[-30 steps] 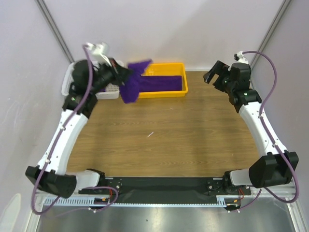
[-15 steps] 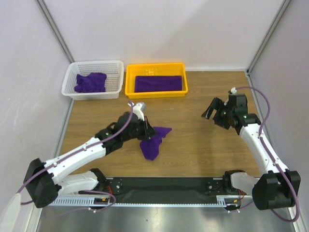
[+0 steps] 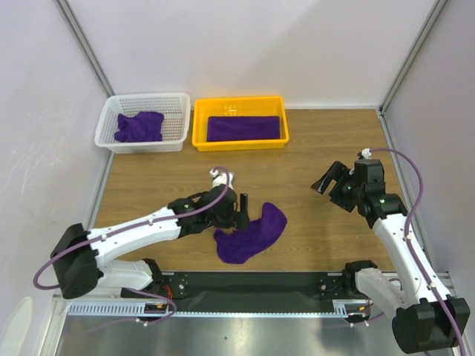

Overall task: Fold and stack the towels
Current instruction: Move the towel to the center of the board

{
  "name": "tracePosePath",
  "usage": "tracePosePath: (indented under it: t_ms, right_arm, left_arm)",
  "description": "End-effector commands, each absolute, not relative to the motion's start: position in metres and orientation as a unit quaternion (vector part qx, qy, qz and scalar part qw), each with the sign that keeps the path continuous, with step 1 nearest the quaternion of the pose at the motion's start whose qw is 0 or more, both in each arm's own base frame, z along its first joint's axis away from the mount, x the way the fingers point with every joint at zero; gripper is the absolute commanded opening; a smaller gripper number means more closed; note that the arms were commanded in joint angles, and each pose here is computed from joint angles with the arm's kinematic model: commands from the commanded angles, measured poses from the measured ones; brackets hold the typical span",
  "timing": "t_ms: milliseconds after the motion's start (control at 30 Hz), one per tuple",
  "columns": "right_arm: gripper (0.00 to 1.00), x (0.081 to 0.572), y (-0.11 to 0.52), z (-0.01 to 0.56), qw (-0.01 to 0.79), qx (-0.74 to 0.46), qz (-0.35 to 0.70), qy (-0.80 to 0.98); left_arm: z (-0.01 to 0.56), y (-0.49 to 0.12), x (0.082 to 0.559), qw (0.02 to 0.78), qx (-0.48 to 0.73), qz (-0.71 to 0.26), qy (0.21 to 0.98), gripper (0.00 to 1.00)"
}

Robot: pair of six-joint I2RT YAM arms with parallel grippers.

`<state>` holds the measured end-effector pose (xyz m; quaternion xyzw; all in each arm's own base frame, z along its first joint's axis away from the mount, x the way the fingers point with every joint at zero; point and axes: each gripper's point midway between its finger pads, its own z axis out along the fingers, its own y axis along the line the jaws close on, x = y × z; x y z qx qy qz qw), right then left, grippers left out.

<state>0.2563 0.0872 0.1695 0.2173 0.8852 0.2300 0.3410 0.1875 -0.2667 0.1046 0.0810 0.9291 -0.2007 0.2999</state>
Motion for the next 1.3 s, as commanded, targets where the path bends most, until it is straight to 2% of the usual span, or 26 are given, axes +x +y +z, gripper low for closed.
tracePosePath:
  t_ms: [0, 67, 167, 300, 333, 400, 467, 567, 933, 1100, 1267]
  right_arm:
    - [0.86, 0.254, 0.095, 0.163, 0.337, 0.219, 0.226, 0.887]
    - [0.86, 0.255, 0.102, 0.159, 0.324, 0.215, 0.233, 0.891]
    - [0.85, 0.258, 0.120, 0.149, 0.300, 0.194, 0.243, 0.902]
    - [0.84, 0.266, 0.144, 0.133, 0.268, 0.156, 0.253, 0.916]
    - [0.84, 0.267, 0.152, 0.126, 0.254, 0.144, 0.249, 0.923]
    - [0.84, 0.271, 0.158, 0.118, 0.250, 0.117, 0.243, 0.930]
    - [0.83, 0.275, 0.165, 0.106, 0.244, 0.093, 0.234, 0.936]
    - [0.83, 0.278, 0.168, 0.096, 0.239, 0.076, 0.227, 0.941]
    - [0.81, 0.279, 0.219, 0.060, 0.200, -0.022, 0.226, 0.953]
    - [0.80, 0.283, 0.231, 0.056, 0.194, -0.037, 0.228, 0.953]
    - [0.69, 0.278, 0.238, 0.048, 0.190, -0.046, 0.240, 0.951]
  left_arm:
    - [0.117, -0.216, 0.182, 0.310, 0.000, -0.130, 0.942, 1.00]
    - [0.099, -0.200, 0.165, 0.288, -0.037, -0.133, 0.948, 1.00]
    - [0.095, -0.182, 0.155, 0.299, -0.086, -0.163, 0.936, 0.99]
    - [0.082, -0.181, 0.142, 0.283, -0.138, -0.223, 0.922, 0.95]
    - [0.088, -0.189, 0.143, 0.288, -0.145, -0.256, 0.911, 0.92]
    - [0.067, -0.186, 0.136, 0.266, -0.171, -0.261, 0.912, 0.90]
    - [0.053, -0.187, 0.131, 0.252, -0.185, -0.269, 0.911, 0.83]
    - [0.055, -0.199, 0.131, 0.253, -0.185, -0.297, 0.902, 0.78]
    - [0.034, -0.219, 0.118, 0.229, -0.162, -0.299, 0.912, 0.75]
    - [0.029, -0.219, 0.117, 0.227, -0.153, -0.291, 0.917, 0.69]
    - [0.026, -0.211, 0.121, 0.236, -0.160, -0.267, 0.921, 0.61]
